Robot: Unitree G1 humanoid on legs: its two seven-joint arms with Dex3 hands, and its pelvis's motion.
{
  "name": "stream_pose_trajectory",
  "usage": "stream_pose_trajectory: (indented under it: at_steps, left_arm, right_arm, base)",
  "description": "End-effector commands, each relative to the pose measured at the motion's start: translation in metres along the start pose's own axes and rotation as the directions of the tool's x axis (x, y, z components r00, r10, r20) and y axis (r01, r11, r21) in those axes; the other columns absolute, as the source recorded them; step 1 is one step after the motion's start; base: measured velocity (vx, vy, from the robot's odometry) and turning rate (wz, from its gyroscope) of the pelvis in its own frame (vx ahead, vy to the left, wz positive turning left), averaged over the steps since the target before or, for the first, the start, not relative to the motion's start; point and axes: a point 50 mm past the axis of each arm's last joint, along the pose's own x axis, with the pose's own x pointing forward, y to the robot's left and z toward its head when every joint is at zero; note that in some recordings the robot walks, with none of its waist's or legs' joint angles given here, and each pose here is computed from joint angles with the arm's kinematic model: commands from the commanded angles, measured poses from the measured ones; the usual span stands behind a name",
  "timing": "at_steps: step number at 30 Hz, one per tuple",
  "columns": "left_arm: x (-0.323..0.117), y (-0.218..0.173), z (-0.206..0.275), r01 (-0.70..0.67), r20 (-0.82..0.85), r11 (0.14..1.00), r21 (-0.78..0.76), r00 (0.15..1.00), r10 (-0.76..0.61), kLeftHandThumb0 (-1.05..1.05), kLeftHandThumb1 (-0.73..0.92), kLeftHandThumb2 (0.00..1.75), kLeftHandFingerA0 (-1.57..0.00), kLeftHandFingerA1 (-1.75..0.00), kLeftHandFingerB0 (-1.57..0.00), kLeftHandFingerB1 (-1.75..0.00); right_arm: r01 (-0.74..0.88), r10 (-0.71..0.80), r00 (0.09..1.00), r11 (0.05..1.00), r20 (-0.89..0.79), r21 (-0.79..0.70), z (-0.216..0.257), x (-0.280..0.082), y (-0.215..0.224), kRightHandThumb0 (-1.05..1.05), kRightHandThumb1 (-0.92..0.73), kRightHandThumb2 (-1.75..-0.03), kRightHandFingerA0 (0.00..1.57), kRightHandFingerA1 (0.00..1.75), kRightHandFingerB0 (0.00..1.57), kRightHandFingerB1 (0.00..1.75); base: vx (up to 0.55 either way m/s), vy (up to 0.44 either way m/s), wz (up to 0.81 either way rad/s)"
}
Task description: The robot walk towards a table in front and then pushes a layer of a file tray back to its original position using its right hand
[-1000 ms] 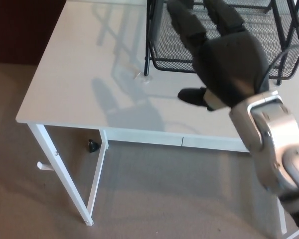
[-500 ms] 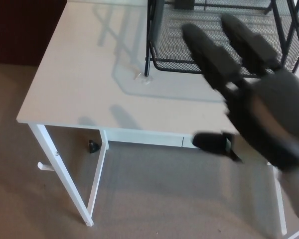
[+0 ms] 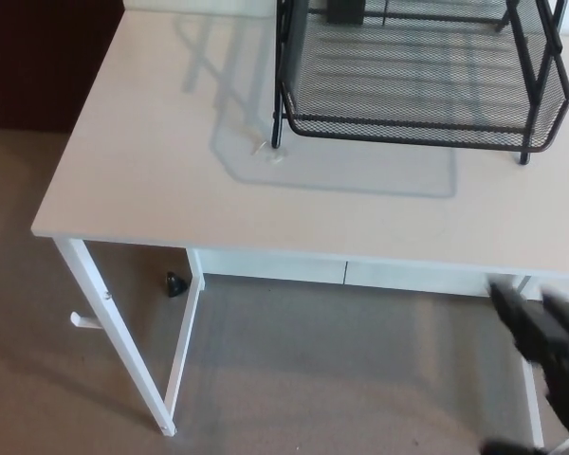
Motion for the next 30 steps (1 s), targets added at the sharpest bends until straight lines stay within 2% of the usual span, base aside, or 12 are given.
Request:
stream_pose_trajectory:
  at_steps: [1, 6, 7, 8, 9, 10, 13, 15, 16, 19, 22, 30]
  left_arm:
    - [-0.001, 0.011, -0.006, -0.011, -0.033, 1.000, 0.009, 0.999, 0.011, -0.15, 0.60, 0.57, -0.53, -0.44, -0.37, -0.38]
    - [-0.002, 0.012, -0.007, -0.012, -0.036, 1.000, 0.008, 0.999, 0.012, -0.14, 0.60, 0.57, -0.53, -0.44, -0.37, -0.38]
    - [-0.001, 0.011, -0.006, -0.011, -0.036, 1.000, 0.007, 0.999, 0.011, -0.14, 0.60, 0.57, -0.53, -0.44, -0.37, -0.37]
    - [0.000, 0.011, -0.006, -0.012, -0.035, 1.000, 0.006, 0.999, 0.012, -0.13, 0.60, 0.57, -0.53, -0.44, -0.37, -0.38]
    - [0.000, 0.011, -0.006, -0.012, -0.034, 1.000, 0.006, 0.999, 0.013, -0.13, 0.60, 0.57, -0.53, -0.44, -0.37, -0.38]
    - [-0.001, 0.012, -0.006, -0.014, -0.030, 1.000, 0.013, 0.999, 0.014, -0.13, 0.60, 0.57, -0.53, -0.45, -0.37, -0.38]
    - [0.000, 0.012, -0.006, -0.013, -0.034, 1.000, 0.015, 0.999, 0.013, -0.13, 0.61, 0.57, -0.53, -0.44, -0.37, -0.38]
    - [0.000, 0.013, -0.004, -0.017, -0.021, 1.000, 0.010, 1.000, 0.017, -0.12, 0.61, 0.57, -0.53, -0.45, -0.37, -0.38]
    - [0.001, 0.014, -0.003, -0.017, -0.019, 1.000, 0.009, 1.000, 0.017, -0.12, 0.61, 0.57, -0.53, -0.45, -0.38, -0.38]
    - [0.002, 0.014, -0.003, -0.020, -0.021, 1.000, 0.002, 1.000, 0.020, -0.11, 0.61, 0.57, -0.53, -0.45, -0.37, -0.38]
    - [0.005, 0.015, -0.001, -0.029, -0.037, 0.999, -0.027, 0.999, 0.028, -0.11, 0.62, 0.57, -0.53, -0.44, -0.37, -0.37]
    - [0.007, 0.018, 0.002, -0.051, -0.037, 0.999, 0.020, 0.998, 0.051, -0.14, 0.60, 0.57, -0.50, -0.43, -0.38, -0.37]
  right_arm:
    - [-0.022, 0.056, 0.986, 0.978, -0.158, 0.208, -0.062, -0.030, 0.037, -0.75, -0.51, -0.86, 0.00, 0.13, 0.00, 0.10]
    - [-0.062, 0.107, 0.976, 0.972, -0.191, 0.226, -0.074, -0.031, 0.047, -0.73, -0.50, -0.87, 0.00, 0.18, 0.00, 0.12]
    - [-0.076, 0.126, 0.970, 0.970, -0.210, 0.232, -0.079, -0.030, 0.050, -0.71, -0.50, -0.78, 0.00, 0.18, 0.00, 0.08]
    - [-0.086, 0.140, 0.966, 0.967, -0.219, 0.239, -0.081, -0.030, 0.053, -0.69, -0.62, -0.59, 0.00, 0.19, 0.00, 0.12]
    - [-0.093, 0.149, 0.964, 0.965, -0.222, 0.246, -0.083, -0.030, 0.055, -0.69, -0.62, -0.59, 0.00, 0.19, 0.00, 0.12]
    - [-0.121, 0.185, 0.955, 0.957, -0.233, 0.263, -0.087, -0.029, 0.059, -0.73, -0.49, -0.87, 0.00, 0.17, 0.00, 0.12]
    - [-0.148, 0.236, 0.937, 0.936, -0.257, 0.319, -0.093, -0.028, 0.064, -0.74, -0.50, -0.86, 0.00, 0.13, 0.00, 0.10]
    - [-0.157, 0.268, 0.921, 0.920, -0.284, 0.359, -0.102, -0.023, 0.066, -0.72, -0.50, -0.78, 0.00, 0.14, 0.00, 0.09]
    - [-0.156, 0.277, 0.916, 0.912, -0.291, 0.378, -0.105, -0.022, 0.066, -0.75, -0.50, -0.88, 0.00, 0.16, 0.00, 0.12]
    - [-0.146, 0.299, 0.898, 0.895, -0.324, 0.421, -0.114, -0.021, 0.067, -0.81, -0.52, -0.89, 0.00, 0.11, 0.00, 0.07]
    - [-0.133, 0.301, 0.893, 0.887, -0.334, 0.443, -0.117, -0.018, 0.066, -0.80, -0.51, -0.88, 0.00, 0.17, 0.00, 0.07]
    - [-0.148, 0.324, 0.888, 0.874, -0.327, 0.463, -0.118, -0.017, 0.067, -0.80, -0.51, -0.88, 0.00, 0.15, 0.00, 0.07]
  base:
    - [0.00, 0.000, 0.00]
    - [0.00, 0.000, 0.00]
    - [0.00, 0.000, 0.00]
    - [0.00, 0.000, 0.00]
    - [0.00, 0.000, 0.00]
    - [0.00, 0.000, 0.00]
    - [0.00, 0.000, 0.00]
    - [0.00, 0.000, 0.00]
    - [0.00, 0.000, 0.00]
    - [0.00, 0.000, 0.00]
    - [0.00, 0.000, 0.00]
    - [0.00, 0.000, 0.00]
